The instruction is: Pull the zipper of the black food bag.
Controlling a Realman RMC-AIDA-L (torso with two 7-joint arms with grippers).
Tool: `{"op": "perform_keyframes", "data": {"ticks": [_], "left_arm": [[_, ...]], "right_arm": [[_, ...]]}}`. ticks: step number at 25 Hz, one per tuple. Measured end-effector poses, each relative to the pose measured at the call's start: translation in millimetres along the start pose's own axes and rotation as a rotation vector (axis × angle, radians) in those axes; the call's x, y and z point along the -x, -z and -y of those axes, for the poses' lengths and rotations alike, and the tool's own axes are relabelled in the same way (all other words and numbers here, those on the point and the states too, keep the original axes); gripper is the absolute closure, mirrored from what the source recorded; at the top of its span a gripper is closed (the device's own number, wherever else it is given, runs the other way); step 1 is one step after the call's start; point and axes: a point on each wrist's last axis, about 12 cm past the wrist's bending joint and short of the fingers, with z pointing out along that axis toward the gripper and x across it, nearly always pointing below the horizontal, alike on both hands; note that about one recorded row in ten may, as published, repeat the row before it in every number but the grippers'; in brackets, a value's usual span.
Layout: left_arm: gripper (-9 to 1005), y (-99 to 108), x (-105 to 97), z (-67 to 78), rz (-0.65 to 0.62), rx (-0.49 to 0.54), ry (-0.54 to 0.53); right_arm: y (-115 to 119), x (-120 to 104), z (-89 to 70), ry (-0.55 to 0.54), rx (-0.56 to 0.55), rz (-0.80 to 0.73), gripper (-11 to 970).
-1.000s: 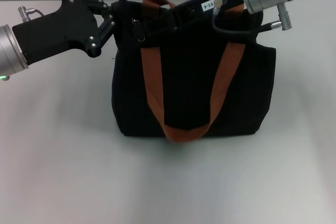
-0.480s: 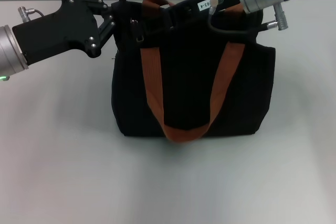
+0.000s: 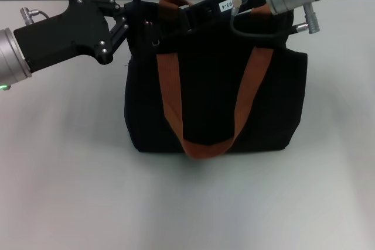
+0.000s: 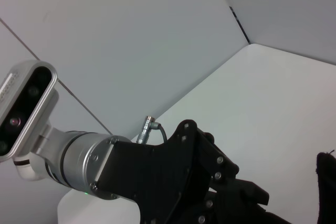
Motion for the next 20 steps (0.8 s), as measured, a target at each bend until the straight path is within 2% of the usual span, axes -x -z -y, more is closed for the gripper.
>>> {"op": "perform_keyframes", "data": {"ticks": [11, 20], "left_arm": [[960, 0.4, -0.3, 1.4, 0.006, -0.001, 0.005], [960, 1.7, -0.7, 2.0, 0.007, 0.002, 0.007]], "right_arm": [[-6.4, -1.7, 0.9, -0.026, -0.021, -0.011, 916], [-2.8, 1.0, 0.4, -0.018, -0.035, 0.000, 955]]}}
